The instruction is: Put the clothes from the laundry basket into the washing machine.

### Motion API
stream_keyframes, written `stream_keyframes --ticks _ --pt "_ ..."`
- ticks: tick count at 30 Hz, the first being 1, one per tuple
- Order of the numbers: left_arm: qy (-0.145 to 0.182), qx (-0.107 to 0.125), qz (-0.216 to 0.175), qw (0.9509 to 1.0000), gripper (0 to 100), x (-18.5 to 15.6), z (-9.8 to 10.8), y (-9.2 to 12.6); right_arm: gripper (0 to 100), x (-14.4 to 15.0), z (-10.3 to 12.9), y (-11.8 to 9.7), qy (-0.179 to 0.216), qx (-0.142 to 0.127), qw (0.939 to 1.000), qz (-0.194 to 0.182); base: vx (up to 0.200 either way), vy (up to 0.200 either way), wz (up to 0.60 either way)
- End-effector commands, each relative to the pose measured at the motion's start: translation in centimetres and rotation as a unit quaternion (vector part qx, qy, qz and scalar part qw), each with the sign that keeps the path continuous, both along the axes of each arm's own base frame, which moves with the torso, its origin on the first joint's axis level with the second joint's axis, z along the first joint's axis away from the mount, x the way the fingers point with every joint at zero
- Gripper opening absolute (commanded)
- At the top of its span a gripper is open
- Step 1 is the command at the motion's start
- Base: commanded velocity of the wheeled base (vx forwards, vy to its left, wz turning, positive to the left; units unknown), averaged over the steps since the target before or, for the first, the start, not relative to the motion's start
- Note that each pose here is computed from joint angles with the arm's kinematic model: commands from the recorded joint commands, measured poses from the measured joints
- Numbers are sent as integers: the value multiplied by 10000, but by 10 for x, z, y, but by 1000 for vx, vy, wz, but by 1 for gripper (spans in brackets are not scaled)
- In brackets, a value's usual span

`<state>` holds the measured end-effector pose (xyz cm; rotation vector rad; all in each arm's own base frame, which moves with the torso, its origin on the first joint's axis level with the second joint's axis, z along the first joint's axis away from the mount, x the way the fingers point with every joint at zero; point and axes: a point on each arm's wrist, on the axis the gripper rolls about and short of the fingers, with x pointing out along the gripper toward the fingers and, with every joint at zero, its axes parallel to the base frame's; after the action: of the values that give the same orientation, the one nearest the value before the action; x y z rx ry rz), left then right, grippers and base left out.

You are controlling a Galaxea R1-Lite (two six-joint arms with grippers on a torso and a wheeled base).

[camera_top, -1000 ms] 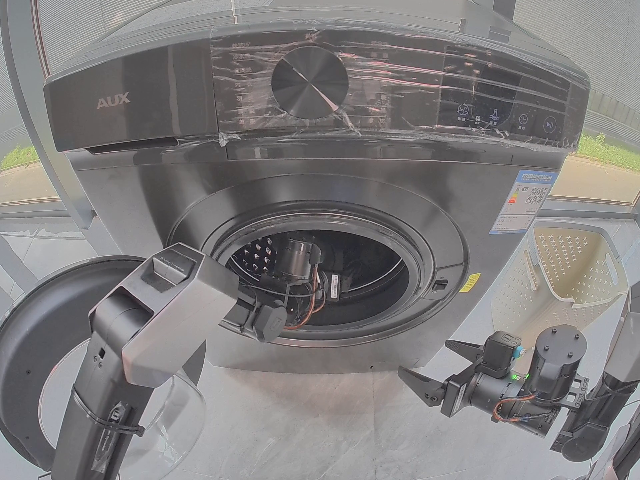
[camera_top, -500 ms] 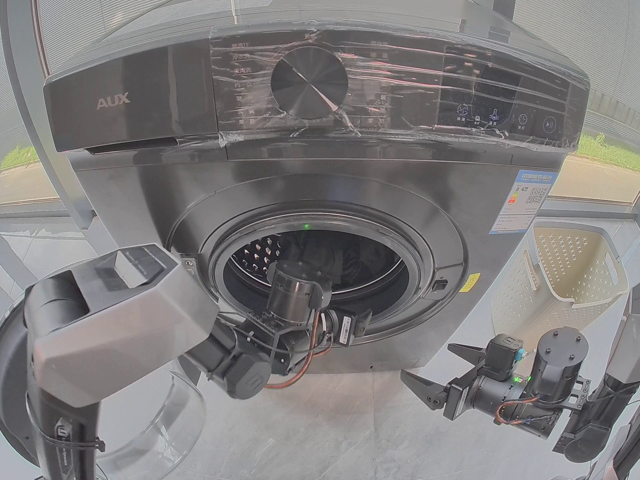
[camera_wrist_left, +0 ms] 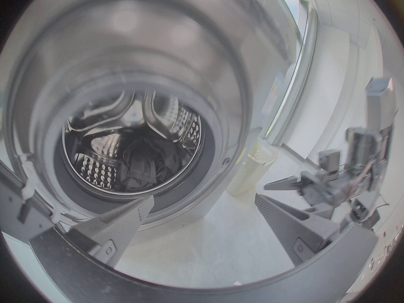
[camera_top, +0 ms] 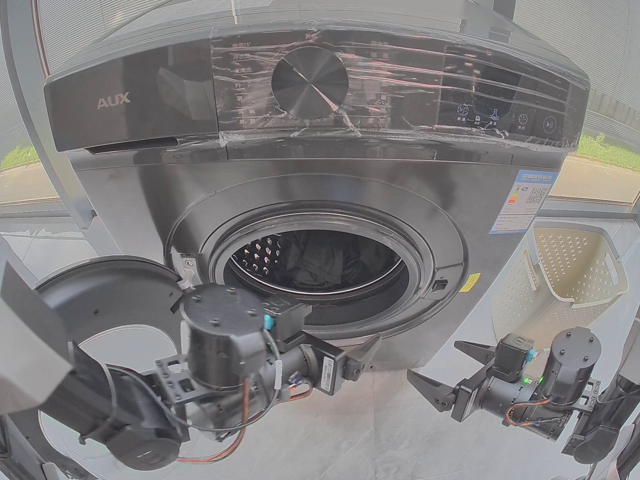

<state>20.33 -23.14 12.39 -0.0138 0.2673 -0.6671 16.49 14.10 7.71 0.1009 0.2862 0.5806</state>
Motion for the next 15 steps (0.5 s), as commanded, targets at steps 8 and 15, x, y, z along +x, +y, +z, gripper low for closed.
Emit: stream_keyframes --ticks 8,15 --pt "-479 -721 529 9948 100 -62 41 99 100 -21 52 -40 -1111 577 9886 -842 0 0 0" --pt "-850 -883 1500 9811 100 -67 50 122 100 -31 65 -65 -1392 501 9810 -1258 0 0 0"
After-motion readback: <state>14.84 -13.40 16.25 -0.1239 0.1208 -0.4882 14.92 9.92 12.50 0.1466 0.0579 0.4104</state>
